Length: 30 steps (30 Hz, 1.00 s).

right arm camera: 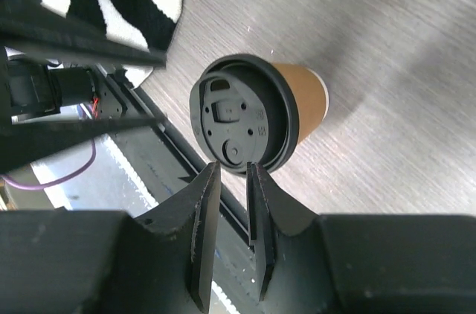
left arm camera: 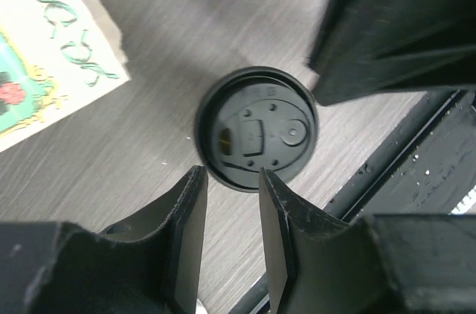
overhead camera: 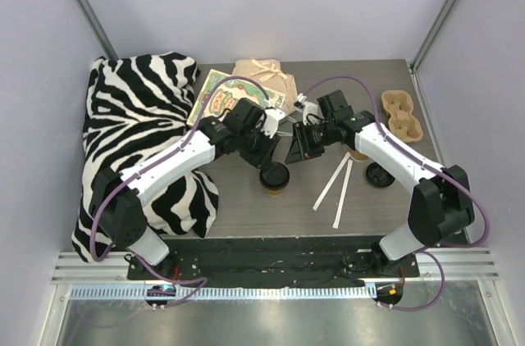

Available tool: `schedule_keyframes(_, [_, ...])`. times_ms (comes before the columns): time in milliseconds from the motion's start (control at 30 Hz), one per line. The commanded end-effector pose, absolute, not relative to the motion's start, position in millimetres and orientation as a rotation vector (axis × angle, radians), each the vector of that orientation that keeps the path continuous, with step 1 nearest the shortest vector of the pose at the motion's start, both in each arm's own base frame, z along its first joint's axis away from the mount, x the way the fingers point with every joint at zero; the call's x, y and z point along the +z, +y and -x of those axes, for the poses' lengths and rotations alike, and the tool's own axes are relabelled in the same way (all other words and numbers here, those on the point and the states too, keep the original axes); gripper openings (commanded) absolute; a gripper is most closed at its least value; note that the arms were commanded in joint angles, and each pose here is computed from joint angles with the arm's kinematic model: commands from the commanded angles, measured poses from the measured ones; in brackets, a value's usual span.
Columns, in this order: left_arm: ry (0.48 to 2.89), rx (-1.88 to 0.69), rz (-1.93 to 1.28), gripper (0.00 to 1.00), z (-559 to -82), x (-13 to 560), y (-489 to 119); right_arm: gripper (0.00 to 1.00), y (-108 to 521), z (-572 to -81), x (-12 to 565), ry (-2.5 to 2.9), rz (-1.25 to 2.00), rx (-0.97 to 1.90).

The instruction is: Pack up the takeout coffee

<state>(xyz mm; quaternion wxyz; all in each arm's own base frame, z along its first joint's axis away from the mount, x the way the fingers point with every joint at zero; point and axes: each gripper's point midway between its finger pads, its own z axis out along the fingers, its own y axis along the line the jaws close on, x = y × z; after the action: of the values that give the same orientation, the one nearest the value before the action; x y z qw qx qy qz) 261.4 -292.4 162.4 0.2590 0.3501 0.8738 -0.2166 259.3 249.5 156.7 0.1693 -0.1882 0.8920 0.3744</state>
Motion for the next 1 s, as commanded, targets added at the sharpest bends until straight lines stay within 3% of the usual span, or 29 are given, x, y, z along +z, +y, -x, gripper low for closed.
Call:
schedule_keyframes(0, [2.349, -0.572, -0.981, 0.38, -257, 163, -298, 0.29, 259, -273, 161, 2.481, 0.583, 1.044])
schedule_keyframes(133, [2.396, -0.547, -0.99, 0.35, -256, 137, -295, 0.29, 265, -262, 140, 2.541, 0.595, 1.066])
schedule_keyframes(333, [2.481, -0.503, -1.027, 0.16, -251, 103, -289, 0.2, 261, -240, 103, 2.652, 0.598, 1.056])
schedule_keyframes(600, [2.409, -0.5, -1.07, 0.09, -264, 115, -298, 0.22, 264, -229, 129, 2.612, 0.615, 1.175])
schedule_keyframes(733, [2.339, -0.525, -1.123, 0.24, -268, 122, -304, 0.26, 265, -215, 145, 2.579, 0.629, 1.329])
schedule_keyframes(967, [2.295, -0.649, -0.984, 0.42, -269, 166, -297, 0.31, 254, -250, 170, 2.495, 0.548, 1.307])
